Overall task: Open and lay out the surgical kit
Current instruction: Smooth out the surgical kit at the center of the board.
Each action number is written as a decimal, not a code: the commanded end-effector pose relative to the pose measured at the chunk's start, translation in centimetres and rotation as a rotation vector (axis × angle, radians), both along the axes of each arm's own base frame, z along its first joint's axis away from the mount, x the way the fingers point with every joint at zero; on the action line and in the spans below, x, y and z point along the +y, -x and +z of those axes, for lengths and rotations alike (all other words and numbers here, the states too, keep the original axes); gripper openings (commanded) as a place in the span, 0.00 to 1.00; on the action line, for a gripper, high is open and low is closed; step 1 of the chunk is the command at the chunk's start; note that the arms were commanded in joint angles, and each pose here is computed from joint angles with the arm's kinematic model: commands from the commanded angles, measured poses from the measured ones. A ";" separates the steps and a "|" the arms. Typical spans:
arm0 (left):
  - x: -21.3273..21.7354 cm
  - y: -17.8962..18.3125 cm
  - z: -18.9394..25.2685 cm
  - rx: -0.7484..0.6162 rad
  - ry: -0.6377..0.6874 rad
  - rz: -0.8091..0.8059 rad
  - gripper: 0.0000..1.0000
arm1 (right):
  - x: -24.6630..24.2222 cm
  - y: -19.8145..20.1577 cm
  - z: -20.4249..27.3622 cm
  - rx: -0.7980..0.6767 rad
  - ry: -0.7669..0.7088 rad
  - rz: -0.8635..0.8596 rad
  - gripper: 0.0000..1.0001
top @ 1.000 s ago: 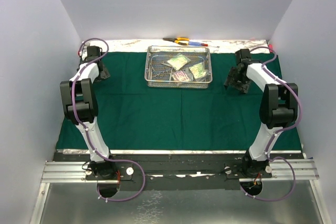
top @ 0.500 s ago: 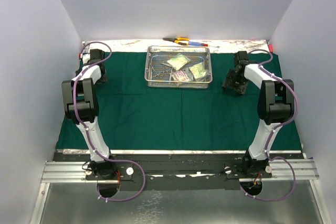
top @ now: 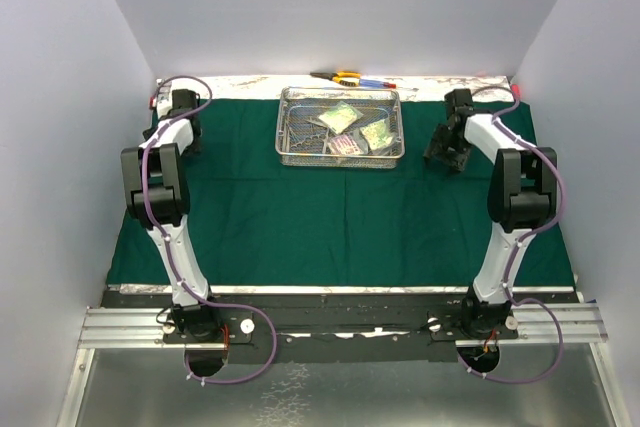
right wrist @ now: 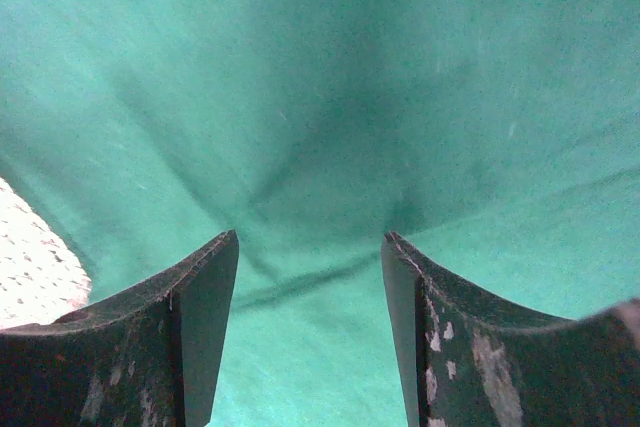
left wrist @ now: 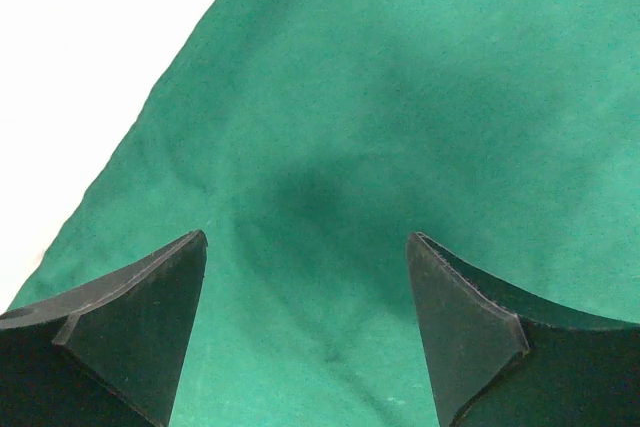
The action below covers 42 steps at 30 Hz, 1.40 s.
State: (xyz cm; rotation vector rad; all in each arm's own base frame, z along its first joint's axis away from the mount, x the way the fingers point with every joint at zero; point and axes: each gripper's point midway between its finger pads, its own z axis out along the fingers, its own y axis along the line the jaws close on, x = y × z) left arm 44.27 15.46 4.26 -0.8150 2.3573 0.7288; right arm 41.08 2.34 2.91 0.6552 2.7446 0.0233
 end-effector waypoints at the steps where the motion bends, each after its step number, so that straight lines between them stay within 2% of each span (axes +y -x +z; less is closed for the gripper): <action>1: -2.0 -4.9 3.2 -0.142 0.125 -0.088 0.82 | -2.7 -3.8 3.9 -0.093 0.137 -0.027 0.64; 6: -6.1 -10.6 6.5 -0.282 0.273 -0.266 0.82 | -4.9 -6.6 5.5 -0.148 0.197 -0.061 0.66; 9: -8.1 -12.9 6.3 -0.313 0.353 -0.340 0.81 | -6.4 -8.0 5.3 -0.161 0.201 -0.076 0.72; 14: -10.3 -15.1 4.6 -0.330 0.452 -0.415 0.80 | -6.4 -9.8 4.7 -0.183 0.184 -0.054 0.86; 19: -11.6 -15.4 2.4 -0.312 0.534 -0.432 0.80 | -6.7 -10.2 3.6 -0.165 0.127 -0.056 0.88; 31: -7.9 -13.1 -2.5 -0.173 0.387 -0.285 0.83 | -4.3 -8.0 -1.1 -0.075 -0.017 -0.015 0.88; 42: -4.4 -12.2 -5.2 -0.109 0.360 -0.176 0.82 | -1.6 -7.7 -3.1 -0.054 -0.151 -0.004 0.83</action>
